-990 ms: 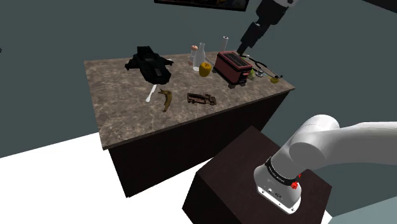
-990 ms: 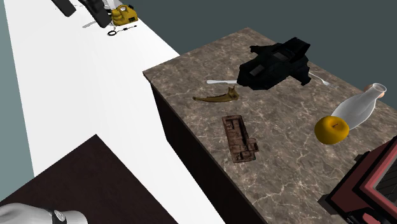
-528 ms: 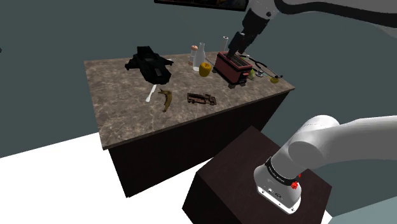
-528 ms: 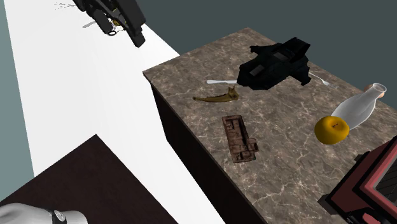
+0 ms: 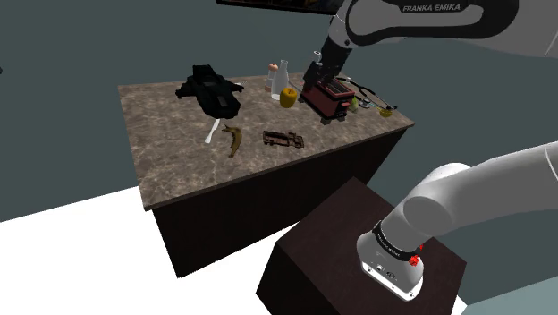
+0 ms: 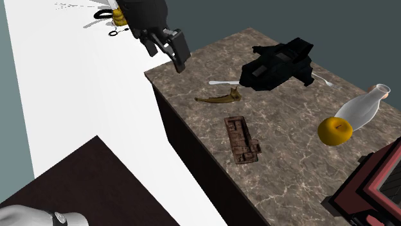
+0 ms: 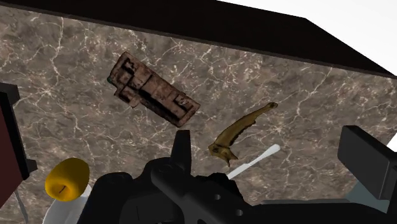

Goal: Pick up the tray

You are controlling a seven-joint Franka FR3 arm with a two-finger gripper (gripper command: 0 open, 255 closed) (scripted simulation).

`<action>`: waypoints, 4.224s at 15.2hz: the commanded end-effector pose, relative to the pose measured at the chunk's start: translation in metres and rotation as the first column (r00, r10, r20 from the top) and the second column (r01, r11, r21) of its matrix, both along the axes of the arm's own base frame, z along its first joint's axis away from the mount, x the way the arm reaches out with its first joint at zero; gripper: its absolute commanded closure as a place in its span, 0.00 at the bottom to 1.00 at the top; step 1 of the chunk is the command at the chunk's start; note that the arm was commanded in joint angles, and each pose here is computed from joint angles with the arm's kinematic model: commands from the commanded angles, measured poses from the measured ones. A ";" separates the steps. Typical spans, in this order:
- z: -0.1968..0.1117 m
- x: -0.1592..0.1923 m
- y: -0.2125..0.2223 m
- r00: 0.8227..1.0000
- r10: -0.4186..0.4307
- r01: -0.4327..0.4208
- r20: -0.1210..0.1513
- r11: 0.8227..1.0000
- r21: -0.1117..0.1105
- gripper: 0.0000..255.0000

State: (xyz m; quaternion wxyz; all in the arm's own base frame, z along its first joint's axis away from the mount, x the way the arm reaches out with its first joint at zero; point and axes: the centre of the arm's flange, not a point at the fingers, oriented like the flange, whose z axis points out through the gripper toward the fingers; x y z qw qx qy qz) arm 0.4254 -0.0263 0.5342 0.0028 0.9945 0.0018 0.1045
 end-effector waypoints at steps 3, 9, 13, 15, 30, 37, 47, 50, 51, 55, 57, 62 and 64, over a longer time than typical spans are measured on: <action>-0.041 0.036 -0.020 0.998 -0.058 0.058 -0.010 0.998 0.011 0.00; -0.099 0.080 -0.054 0.990 -0.142 0.143 -0.027 0.989 0.026 0.00; -0.138 0.107 -0.079 0.980 -0.197 0.199 -0.039 0.979 0.035 0.00; -0.158 0.120 -0.091 0.973 -0.225 0.227 -0.045 0.973 0.039 0.00; -0.310 0.202 -0.192 0.902 -0.422 0.429 -0.095 0.901 0.065 0.00; -0.384 0.230 -0.242 0.853 -0.507 0.517 -0.119 0.853 0.074 0.00; -0.432 0.233 -0.247 0.847 -0.517 0.527 -0.122 0.847 0.074 0.00; -0.432 0.233 -0.248 0.847 -0.517 0.527 -0.122 0.847 0.074 1.00; -0.432 0.232 -0.248 0.847 -0.517 0.527 -0.122 0.847 0.074 1.00; -0.432 0.233 -0.248 0.847 -0.517 0.527 -0.122 0.847 0.074 1.00; -0.432 0.233 -0.247 0.847 -0.517 0.527 -0.122 0.847 0.074 1.00; -0.406 0.233 -0.247 0.847 -0.517 0.527 -0.122 0.847 0.074 1.00; -0.395 0.233 -0.247 0.847 -0.517 0.527 -0.122 0.847 0.074 1.00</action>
